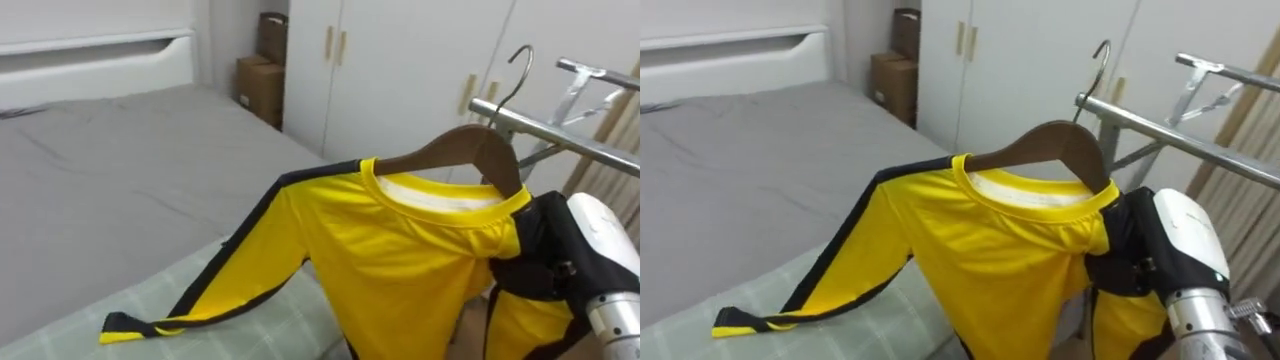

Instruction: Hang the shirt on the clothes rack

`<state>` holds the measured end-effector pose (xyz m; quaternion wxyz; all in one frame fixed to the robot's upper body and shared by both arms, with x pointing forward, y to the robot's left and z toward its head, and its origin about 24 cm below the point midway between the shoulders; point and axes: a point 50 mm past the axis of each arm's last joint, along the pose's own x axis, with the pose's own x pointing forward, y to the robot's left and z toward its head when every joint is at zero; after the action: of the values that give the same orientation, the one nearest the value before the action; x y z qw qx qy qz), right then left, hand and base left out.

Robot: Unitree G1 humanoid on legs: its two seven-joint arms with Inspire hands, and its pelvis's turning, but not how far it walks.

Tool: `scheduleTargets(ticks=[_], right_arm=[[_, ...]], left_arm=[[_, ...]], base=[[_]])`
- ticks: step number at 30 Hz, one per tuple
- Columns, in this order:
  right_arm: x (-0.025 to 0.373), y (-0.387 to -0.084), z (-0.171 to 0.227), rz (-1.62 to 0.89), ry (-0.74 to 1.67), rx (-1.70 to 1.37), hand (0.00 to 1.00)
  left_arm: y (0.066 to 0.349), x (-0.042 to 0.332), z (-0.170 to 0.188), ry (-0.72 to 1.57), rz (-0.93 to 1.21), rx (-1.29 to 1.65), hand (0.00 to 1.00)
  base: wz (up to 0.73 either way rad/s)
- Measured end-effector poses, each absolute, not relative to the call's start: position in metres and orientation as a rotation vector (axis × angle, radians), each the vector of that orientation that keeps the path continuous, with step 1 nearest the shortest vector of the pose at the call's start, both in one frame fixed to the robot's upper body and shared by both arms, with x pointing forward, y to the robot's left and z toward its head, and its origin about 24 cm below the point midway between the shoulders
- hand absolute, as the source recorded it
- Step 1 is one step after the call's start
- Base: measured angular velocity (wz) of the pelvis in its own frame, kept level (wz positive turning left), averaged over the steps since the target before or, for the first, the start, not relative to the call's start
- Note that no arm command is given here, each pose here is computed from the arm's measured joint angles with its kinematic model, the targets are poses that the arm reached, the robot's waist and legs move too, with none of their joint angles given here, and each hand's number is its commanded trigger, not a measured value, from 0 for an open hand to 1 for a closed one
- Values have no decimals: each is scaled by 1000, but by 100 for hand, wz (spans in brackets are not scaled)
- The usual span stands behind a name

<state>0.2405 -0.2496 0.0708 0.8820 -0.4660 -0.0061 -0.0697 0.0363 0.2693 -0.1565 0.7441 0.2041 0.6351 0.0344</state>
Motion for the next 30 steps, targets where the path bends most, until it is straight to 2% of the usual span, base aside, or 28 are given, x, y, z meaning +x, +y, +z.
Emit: scheduleTargets(ticks=[4, 6, 18, 25, 30], right_arm=[[241, -246, 69, -138, -11, -970, 100], [241, -245, 67, -142, 1, -971, 100], [245, -239, 69, -131, 11, -944, 100], [249, -228, 69, -132, -7, -892, 100], [249, -226, 68, -129, -4, -884, 100]], left_arm=[[258, 29, -161, 1411, 114, 432, 0], [258, 23, -162, 1448, 120, 433, 0], [250, 18, -166, 1503, 108, 414, 0], [248, -8, -168, 1618, 115, 389, 0], [250, -16, -168, 1662, 136, 376, 0]], base=[[-167], [-97], [-22], [-96], [-44]])
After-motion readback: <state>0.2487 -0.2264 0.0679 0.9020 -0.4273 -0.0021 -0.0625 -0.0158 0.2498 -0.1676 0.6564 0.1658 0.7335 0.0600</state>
